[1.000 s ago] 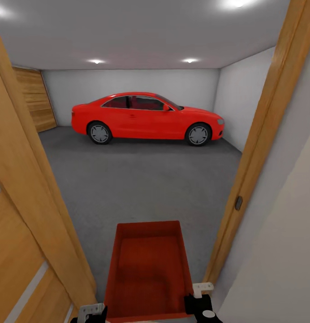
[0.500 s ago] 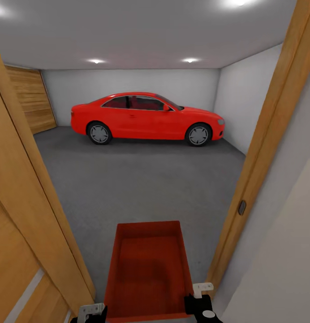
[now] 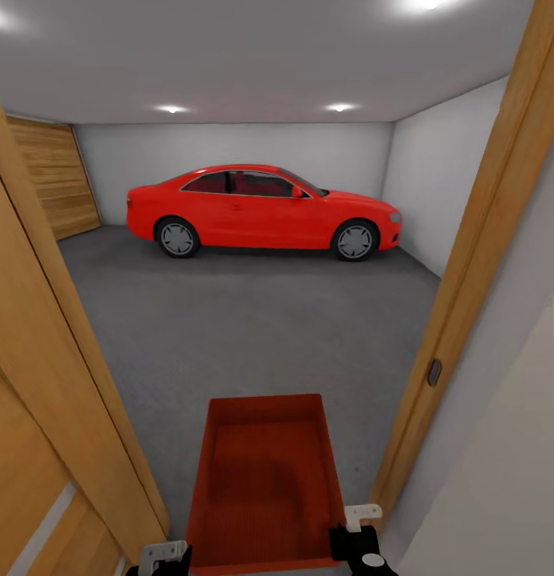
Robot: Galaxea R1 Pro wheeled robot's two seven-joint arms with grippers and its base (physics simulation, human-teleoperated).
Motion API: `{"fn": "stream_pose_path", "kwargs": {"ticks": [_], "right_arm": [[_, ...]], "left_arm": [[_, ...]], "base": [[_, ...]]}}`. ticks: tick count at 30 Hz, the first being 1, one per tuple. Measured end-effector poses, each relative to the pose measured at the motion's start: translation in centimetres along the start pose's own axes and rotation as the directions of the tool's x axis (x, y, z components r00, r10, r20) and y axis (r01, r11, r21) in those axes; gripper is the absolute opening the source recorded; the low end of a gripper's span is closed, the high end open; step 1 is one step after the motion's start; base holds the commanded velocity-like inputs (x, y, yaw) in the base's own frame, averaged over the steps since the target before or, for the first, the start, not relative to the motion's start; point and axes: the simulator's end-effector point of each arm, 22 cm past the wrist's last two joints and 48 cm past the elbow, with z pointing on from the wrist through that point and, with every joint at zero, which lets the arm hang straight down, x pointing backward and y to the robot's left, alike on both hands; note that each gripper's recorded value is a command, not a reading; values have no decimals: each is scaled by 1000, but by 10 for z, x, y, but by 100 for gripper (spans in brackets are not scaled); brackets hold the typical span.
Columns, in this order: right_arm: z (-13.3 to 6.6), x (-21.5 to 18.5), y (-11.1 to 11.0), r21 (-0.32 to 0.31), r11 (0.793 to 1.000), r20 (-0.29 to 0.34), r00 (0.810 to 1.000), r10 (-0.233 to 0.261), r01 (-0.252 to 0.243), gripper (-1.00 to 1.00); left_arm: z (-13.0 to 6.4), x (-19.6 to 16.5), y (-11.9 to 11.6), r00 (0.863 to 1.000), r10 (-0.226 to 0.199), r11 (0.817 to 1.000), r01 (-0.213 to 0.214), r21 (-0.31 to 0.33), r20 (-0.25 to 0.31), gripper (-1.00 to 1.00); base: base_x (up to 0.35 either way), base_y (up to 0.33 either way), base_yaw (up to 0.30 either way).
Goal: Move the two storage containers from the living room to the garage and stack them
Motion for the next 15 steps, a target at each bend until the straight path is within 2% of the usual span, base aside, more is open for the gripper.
{"fn": "stream_pose_path", "kwargs": {"ticks": [6,15], "right_arm": [[0,0,0,0,1000,0,1000,0,0,-100],[0,0,0,0,1000,0,1000,0,0,-100]], "left_arm": [[0,0,0,1000,0,1000,0,0,0,-100],[0,0,0,1000,0,1000,0,0,0,-100]], "base": [[113,0,0],[20,0,0]]}}
